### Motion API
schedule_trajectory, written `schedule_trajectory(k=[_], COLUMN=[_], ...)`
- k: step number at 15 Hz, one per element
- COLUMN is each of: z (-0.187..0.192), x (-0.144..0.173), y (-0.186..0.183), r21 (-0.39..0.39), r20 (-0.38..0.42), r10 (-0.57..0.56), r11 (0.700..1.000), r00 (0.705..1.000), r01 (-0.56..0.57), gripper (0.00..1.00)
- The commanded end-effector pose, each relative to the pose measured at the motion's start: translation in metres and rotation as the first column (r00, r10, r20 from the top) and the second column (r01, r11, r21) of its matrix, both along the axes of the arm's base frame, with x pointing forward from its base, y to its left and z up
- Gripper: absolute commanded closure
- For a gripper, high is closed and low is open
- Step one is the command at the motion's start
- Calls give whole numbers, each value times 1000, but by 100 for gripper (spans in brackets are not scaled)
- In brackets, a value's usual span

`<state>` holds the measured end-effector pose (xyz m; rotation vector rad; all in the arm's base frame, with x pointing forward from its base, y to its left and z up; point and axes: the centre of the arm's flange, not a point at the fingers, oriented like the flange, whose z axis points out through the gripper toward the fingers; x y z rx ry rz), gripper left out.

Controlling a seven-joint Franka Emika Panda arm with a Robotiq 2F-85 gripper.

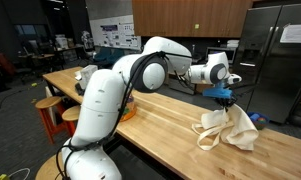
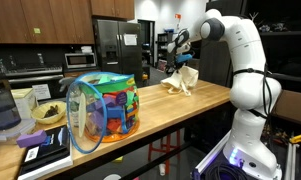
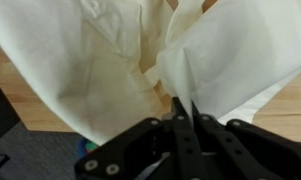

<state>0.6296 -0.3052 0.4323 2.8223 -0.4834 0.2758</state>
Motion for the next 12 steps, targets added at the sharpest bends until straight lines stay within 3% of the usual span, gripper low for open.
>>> schedule_trajectory(k=[1,6,12], z=[3,-3,-11], x=[-36,-72,-129], y=[-22,-30,40], r21=[-62,-49,41], r20=[-23,-16,-25], r10=[-35,-57,-127], r11=[998,997,991], r00=[999,998,992], r01=[34,56,128], gripper=[99,99,99])
